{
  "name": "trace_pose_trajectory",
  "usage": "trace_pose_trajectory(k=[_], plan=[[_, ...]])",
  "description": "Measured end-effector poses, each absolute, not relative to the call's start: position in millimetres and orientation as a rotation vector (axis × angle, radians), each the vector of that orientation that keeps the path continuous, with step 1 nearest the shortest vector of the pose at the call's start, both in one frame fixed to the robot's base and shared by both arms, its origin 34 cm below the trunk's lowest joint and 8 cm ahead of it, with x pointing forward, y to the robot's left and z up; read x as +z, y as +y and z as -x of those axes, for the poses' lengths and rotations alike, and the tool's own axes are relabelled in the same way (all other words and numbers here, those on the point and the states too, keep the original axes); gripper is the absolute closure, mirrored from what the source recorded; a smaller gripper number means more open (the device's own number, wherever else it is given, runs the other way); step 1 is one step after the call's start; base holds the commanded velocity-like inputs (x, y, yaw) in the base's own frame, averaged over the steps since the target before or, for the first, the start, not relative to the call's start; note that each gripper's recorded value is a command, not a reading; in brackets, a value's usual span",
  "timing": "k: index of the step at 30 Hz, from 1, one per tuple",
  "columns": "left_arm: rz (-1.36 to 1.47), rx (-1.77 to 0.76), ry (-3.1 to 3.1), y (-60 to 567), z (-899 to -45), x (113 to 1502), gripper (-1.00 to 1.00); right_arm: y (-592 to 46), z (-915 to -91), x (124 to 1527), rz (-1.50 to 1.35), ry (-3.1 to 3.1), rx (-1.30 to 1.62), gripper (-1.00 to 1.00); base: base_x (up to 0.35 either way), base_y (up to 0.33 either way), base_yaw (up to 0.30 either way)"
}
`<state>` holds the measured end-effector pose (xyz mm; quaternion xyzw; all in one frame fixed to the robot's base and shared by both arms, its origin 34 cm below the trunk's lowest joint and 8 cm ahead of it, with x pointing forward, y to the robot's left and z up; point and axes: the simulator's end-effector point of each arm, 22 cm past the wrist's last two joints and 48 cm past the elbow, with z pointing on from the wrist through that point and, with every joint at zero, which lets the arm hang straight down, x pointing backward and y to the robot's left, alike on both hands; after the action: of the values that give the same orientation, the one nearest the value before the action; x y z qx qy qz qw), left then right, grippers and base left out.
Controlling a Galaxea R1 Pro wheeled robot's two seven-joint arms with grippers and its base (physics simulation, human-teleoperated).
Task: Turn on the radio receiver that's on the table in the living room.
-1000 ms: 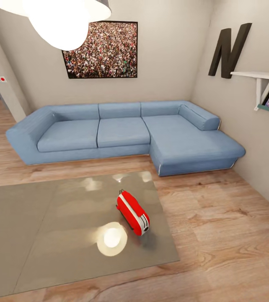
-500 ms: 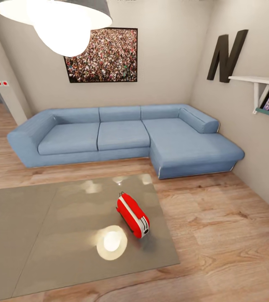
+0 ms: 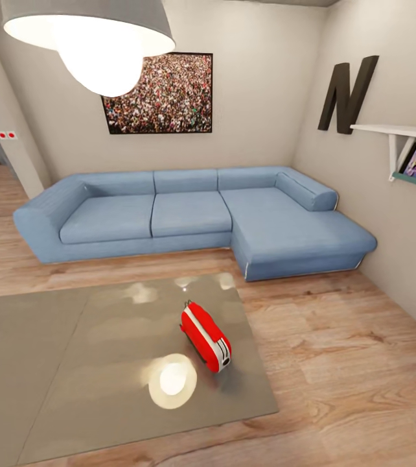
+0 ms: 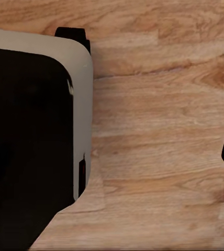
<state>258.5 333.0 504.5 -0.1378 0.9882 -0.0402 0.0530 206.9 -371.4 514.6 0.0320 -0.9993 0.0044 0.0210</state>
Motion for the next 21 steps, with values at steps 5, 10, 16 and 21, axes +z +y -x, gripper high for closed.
trace_pose_trajectory(k=[5, 10, 16, 21], plan=[[0.434, -0.060, 3.022, 336.9, -249.2, 503.2, 1.00, -363.0, -188.8, 511.4, -0.087, -3.065, 0.019, -1.00, 0.000, 0.000, 0.000], [0.441, -0.045, 3.030, 338.1, -244.3, 503.3, 1.00, -351.7, -169.2, 507.9, -0.083, -3.034, 0.046, -1.00, 0.000, 0.000, 0.000], [0.446, -0.038, 3.030, 337.9, -243.3, 503.8, 1.00, -328.2, -157.4, 503.6, -0.089, -3.033, 0.090, -1.00, 0.000, 0.000, 0.000], [0.453, -0.022, 3.036, 332.8, -240.1, 503.1, 1.00, -322.9, -157.5, 503.1, -0.089, -3.038, 0.102, -1.00, 0.000, 0.000, 0.000]])
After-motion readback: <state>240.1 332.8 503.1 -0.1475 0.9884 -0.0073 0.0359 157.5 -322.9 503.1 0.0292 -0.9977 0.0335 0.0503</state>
